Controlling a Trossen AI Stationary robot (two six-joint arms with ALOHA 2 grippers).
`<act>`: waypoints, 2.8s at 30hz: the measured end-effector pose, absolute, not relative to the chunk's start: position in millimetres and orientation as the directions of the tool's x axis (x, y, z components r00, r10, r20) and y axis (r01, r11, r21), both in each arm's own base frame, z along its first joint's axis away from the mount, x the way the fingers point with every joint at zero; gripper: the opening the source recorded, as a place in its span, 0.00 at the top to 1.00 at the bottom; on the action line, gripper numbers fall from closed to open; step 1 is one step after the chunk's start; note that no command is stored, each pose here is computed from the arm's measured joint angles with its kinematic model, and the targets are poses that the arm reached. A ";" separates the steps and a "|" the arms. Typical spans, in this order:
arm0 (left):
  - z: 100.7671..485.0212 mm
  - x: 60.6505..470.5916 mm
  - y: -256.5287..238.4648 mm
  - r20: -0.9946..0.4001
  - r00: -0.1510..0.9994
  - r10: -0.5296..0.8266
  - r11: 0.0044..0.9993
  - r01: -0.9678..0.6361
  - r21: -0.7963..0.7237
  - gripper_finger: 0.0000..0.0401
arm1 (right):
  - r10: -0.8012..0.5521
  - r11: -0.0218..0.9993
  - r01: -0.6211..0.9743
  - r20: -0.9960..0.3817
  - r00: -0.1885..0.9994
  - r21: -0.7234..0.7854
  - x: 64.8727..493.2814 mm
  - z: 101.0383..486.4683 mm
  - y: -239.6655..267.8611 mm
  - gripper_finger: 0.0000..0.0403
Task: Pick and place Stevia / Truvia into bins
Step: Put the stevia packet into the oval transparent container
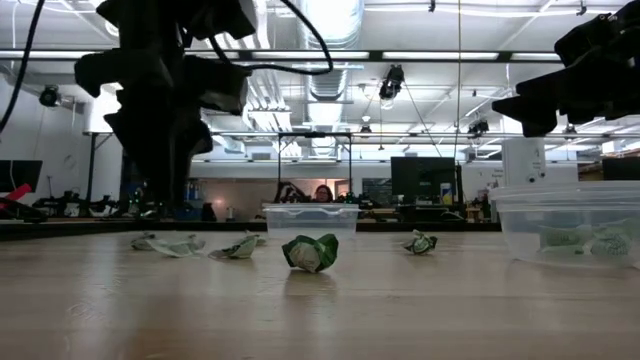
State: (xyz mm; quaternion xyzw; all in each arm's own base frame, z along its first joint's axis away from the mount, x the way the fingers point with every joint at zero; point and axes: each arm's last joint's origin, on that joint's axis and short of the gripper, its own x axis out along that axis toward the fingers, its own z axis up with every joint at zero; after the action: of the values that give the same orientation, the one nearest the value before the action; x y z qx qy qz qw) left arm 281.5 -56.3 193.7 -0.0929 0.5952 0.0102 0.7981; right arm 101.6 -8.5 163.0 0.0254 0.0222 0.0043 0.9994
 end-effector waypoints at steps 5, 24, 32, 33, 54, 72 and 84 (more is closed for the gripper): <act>195.5 288.6 -60.8 -0.949 0.298 -0.101 0.993 -0.023 -0.113 0.61 | 0.011 0.999 -0.008 -0.044 0.999 0.051 101.6 163.0 -8.5 0.39; 161.7 301.2 -64.9 -0.980 0.196 -0.035 0.999 0.042 -0.027 0.61 | 0.010 0.999 -0.008 -0.044 0.999 0.051 101.6 163.0 -8.5 0.39; 146.4 305.9 -65.7 -0.989 0.149 -0.017 0.999 0.041 -0.011 0.61 | 0.010 0.999 -0.008 -0.045 0.999 0.051 101.7 162.9 -8.5 0.37; 146.0 306.0 -65.8 -0.989 0.148 -0.017 0.999 0.041 -0.011 0.61 | 0.010 0.999 -0.008 -0.045 0.999 0.051 101.7 162.9 -8.5 0.37; 148.0 307.5 -64.6 -0.983 0.185 0.020 0.998 0.053 0.030 0.99 | 0.010 0.999 -0.008 -0.044 0.999 0.051 101.6 163.0 -8.5 0.37; 173.8 316.4 -65.5 -0.915 0.403 -0.021 0.990 0.136 0.038 0.99 | 0.010 0.999 -0.008 -0.044 0.999 0.051 101.6 163.0 -8.5 0.37; 190.7 334.3 -33.7 -0.755 0.600 0.265 0.957 -0.070 0.280 0.98 | 0.010 0.999 -0.008 -0.044 0.999 0.051 101.6 163.0 -8.5 0.39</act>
State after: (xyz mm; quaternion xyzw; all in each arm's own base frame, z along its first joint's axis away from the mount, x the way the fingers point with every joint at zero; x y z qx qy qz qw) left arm 334.3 -33.7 190.7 0.1114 0.4369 0.0945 0.8876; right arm 101.6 -8.5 163.0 0.0252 0.0221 0.0044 0.9994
